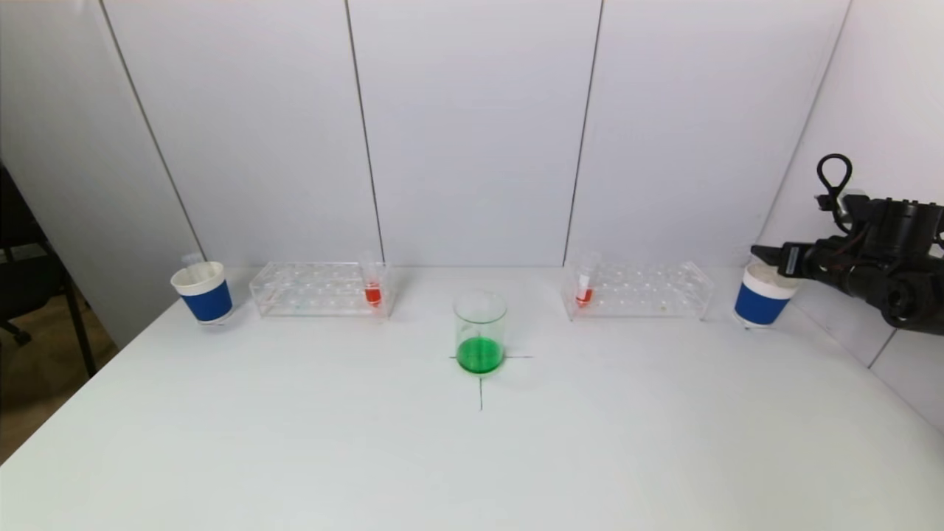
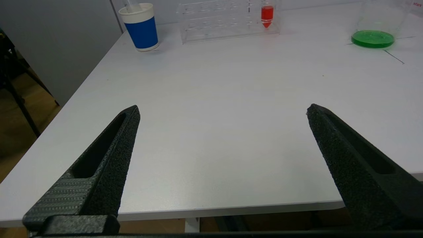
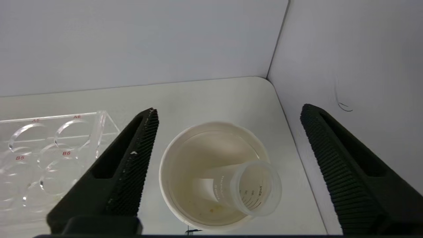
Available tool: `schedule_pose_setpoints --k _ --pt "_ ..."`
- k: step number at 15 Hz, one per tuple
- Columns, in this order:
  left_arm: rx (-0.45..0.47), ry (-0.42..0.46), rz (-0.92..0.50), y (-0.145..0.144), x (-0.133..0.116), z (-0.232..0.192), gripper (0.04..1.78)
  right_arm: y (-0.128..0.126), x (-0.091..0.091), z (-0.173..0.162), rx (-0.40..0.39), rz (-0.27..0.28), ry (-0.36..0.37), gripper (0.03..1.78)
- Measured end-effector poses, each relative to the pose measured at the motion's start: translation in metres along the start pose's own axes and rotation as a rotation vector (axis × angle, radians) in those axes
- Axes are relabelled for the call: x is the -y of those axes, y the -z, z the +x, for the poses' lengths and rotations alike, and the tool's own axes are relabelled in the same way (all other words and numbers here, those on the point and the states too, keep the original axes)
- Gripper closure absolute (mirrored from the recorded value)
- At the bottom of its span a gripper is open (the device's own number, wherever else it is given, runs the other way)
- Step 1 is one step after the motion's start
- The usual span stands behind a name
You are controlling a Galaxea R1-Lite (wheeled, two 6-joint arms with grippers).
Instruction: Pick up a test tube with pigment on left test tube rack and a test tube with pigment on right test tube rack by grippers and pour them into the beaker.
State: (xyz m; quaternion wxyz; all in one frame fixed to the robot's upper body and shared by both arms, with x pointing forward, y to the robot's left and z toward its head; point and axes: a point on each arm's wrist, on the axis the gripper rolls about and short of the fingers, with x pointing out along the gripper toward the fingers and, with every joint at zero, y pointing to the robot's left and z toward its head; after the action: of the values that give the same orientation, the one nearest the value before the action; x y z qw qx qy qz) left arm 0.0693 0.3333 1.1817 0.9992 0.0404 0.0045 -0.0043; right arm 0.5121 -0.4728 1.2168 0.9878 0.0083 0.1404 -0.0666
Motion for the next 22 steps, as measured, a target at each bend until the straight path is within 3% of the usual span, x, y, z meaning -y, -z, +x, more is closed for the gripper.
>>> schedule_pose_setpoints --k 4,10,13,16,22 --pt "0.000 0.001 0.000 0.000 0.000 0.000 0.06 -0.027 -0.012 -0.030 0.059 -0.019 0.000 0.03" --pt "0.000 0.001 0.000 0.000 0.000 0.000 0.06 -0.042 -0.088 -0.130 0.137 -0.067 -0.030 0.04" --pt "0.000 0.001 0.000 0.000 0.000 0.000 0.06 -0.037 -0.111 -0.197 0.177 -0.079 -0.033 0.04" --pt "0.000 0.000 0.000 0.000 0.000 0.000 0.06 -0.023 -0.111 -0.264 0.223 -0.086 -0.051 0.04" --pt "0.000 0.000 0.000 0.000 0.000 0.000 0.06 0.029 -0.090 -0.374 0.307 -0.096 -0.068 0.04"
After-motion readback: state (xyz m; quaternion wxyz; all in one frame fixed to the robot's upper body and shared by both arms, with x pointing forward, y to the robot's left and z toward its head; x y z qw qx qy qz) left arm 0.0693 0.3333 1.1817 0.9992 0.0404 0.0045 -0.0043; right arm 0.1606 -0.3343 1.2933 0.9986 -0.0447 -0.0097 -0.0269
